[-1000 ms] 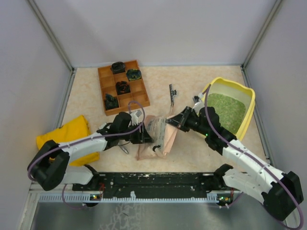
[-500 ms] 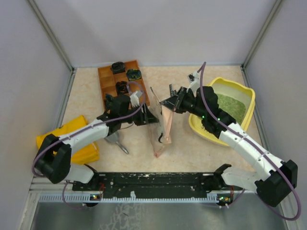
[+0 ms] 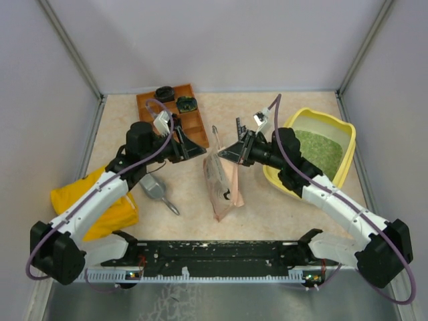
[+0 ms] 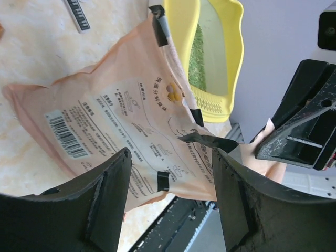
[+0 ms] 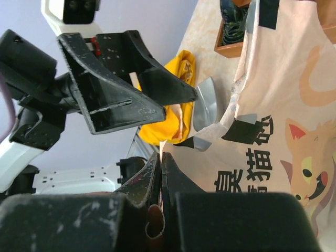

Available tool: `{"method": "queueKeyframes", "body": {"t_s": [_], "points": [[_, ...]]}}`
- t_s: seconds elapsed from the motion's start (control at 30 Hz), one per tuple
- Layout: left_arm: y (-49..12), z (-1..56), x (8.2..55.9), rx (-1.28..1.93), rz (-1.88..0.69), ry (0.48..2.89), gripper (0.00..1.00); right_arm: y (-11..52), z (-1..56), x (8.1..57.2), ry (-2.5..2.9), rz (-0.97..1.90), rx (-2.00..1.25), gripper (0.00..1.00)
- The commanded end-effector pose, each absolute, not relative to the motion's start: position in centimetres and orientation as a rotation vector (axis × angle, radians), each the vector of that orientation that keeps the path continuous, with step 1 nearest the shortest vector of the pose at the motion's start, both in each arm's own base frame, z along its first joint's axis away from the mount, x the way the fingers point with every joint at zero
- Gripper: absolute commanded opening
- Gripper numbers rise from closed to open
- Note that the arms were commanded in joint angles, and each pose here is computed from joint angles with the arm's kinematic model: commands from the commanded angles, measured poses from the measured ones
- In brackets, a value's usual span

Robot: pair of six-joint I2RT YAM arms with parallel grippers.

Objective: Fill the litter box with clean litter
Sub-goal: Open the cat litter bag at the center of the board.

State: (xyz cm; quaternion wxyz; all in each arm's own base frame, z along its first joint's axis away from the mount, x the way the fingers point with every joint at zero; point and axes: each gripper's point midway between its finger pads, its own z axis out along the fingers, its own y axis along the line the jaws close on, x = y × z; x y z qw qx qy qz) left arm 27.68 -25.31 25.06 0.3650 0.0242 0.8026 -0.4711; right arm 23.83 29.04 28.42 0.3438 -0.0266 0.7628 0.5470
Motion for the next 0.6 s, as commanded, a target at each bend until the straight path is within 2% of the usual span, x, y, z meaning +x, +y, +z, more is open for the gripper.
{"method": "queueKeyframes", "body": {"t_s": [0.0, 0.23, 0.57], "points": [[-26.5, 27.1, 27.5, 0.099, -1.346, 2.017, 0.67, 30.1, 34.9, 22.0, 1.746, 1.619, -0.176, 0.00], [-27.8, 29.3, 29.4, 0.129, -1.450, 1.915, 0.61, 30.3, 35.2, 21.7, 1.741, 1.640, -0.189, 0.00], [-27.7, 27.3, 31.9, 0.077, -1.345, 2.002, 0.51, 30.3, 35.0, 21.8, 1.744, 1.632, -0.182, 0.00]]}}
